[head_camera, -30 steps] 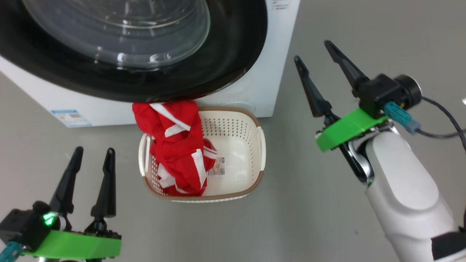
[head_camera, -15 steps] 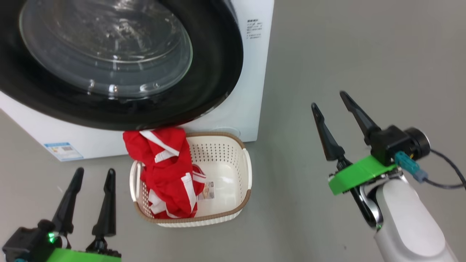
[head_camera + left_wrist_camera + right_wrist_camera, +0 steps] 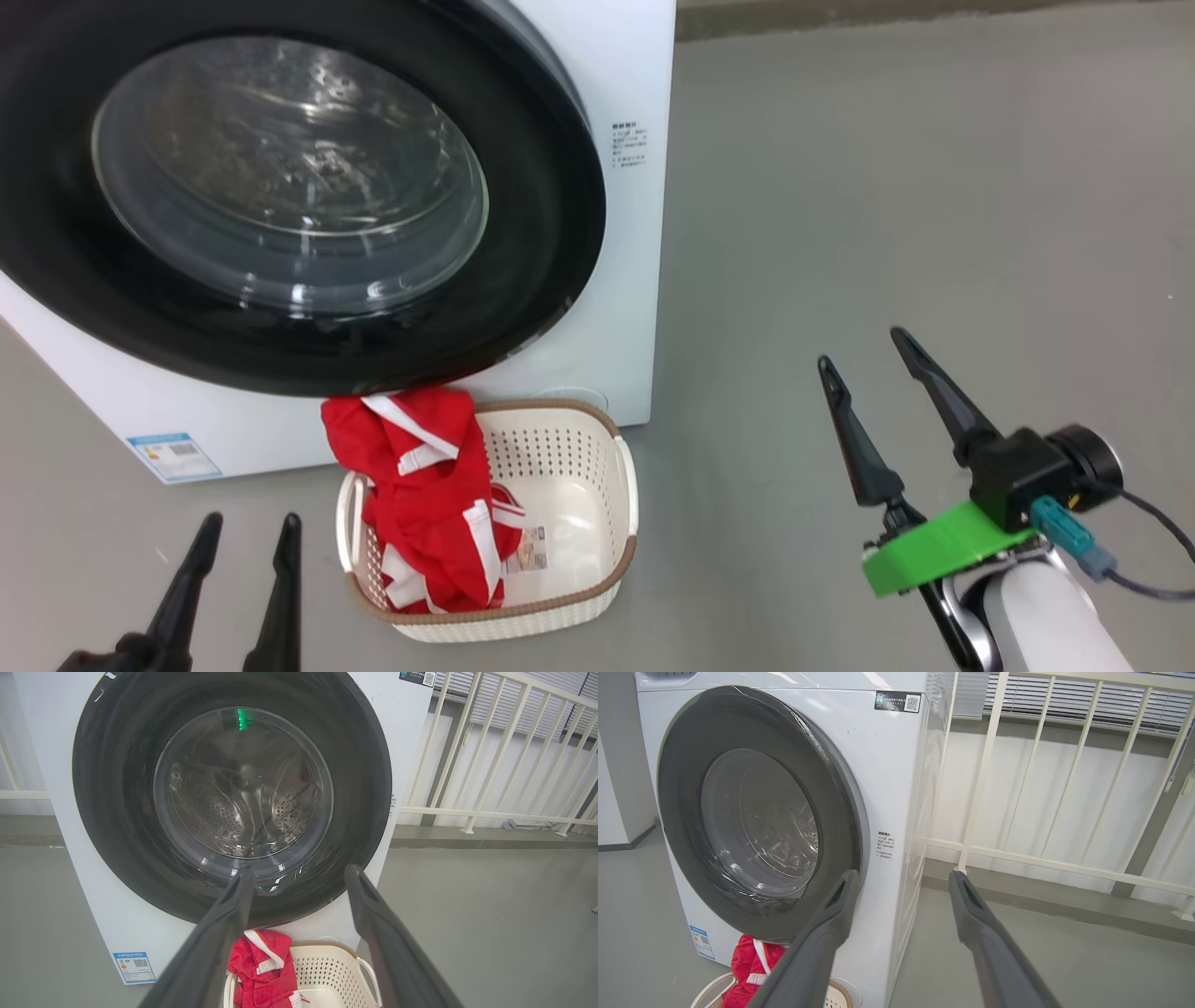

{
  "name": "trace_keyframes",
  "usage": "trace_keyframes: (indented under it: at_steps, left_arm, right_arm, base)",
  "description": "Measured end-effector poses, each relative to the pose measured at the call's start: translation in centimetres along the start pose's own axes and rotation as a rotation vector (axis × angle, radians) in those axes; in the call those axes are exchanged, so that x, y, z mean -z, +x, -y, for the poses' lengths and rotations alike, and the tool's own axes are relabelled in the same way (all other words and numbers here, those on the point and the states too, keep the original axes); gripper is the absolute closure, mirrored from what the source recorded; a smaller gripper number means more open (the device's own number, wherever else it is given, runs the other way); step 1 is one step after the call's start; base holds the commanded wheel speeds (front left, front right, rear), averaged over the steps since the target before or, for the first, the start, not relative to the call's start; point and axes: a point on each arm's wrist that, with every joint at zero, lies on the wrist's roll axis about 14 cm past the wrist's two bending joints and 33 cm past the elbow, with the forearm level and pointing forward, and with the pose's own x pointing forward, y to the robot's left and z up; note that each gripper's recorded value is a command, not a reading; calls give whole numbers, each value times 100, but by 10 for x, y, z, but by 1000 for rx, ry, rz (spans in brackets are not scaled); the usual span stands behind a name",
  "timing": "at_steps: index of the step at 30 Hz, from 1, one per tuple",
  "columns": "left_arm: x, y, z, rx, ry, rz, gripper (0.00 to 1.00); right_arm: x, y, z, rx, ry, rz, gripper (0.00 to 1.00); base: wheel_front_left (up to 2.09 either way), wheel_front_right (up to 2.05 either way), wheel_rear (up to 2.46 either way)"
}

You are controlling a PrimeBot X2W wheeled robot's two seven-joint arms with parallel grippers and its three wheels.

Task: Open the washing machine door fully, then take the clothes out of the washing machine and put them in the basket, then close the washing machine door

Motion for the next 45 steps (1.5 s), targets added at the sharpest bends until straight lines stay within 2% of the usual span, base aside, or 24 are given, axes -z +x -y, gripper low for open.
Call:
trace_keyframes:
  at_steps: [17, 43, 44, 45]
  left_arm:
    - [-11, -23, -3, -34, 0, 32, 0]
    - [-7, -32, -5, -36, 31, 14, 0]
    - [-7, -32, -5, -35, 40, 13, 100]
    - [-4, -33, -5, -37, 38, 2, 100]
  right_arm:
    - [0, -44, 4, 40, -1, -8, 0]
    - [6, -64, 7, 70, 41, -28, 0]
    - [6, -63, 7, 70, 42, -28, 100]
    - [9, -64, 6, 71, 44, -39, 100]
  base:
    - [0, 0, 0]
    - [0, 0, 0]
    - [0, 0, 0]
    - [0, 0, 0]
